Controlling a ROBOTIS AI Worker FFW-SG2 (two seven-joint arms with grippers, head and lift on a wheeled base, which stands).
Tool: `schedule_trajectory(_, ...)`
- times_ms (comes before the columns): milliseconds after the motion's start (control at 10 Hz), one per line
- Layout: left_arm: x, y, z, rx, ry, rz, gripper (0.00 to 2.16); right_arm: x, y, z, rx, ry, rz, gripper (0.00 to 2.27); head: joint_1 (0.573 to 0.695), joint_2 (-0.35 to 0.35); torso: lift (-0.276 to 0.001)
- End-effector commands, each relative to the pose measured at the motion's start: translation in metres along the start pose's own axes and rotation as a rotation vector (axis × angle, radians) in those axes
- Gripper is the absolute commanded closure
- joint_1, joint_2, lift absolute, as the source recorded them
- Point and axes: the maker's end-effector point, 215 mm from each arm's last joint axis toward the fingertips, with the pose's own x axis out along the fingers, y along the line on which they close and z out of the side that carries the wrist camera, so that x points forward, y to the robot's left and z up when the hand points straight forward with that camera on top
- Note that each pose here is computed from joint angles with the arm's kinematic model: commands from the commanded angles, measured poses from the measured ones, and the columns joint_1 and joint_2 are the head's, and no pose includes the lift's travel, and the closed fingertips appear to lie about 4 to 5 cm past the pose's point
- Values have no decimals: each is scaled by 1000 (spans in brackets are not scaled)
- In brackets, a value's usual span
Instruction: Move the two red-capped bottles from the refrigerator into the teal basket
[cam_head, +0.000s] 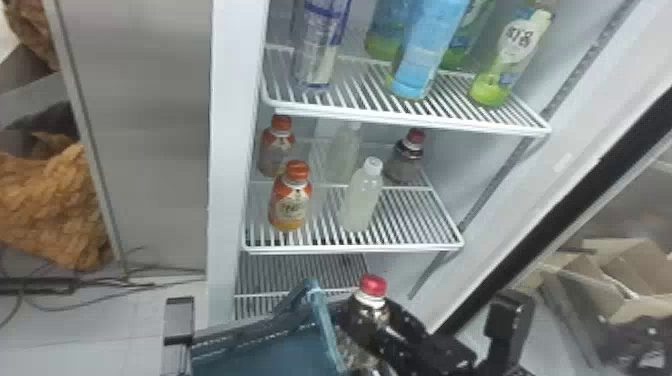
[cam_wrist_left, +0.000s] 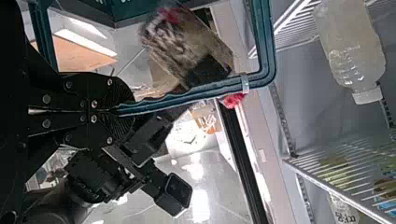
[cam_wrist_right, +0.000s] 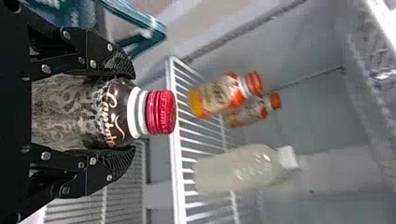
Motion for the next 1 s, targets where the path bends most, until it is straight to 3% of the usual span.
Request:
schedule_trajectory(0,-1,0,1,-1,-2,0,1128,3,10,-12,17,33,28,674,695,-350,-228)
schedule_trajectory(200,-1,0,1,-2,-3,-2,1128,6,7,-16,12,43,22,618,695,-350,-228)
schedule_trajectory(400,-1,0,1,-2,-3,-2,1128,7,-1,-12,-10,30,3,410,695,-350,-228)
schedule_trajectory(900,-1,-1,0,-5,-5,-3,1128,1,-42,87,-150,-353,-114,375,695,-350,-228)
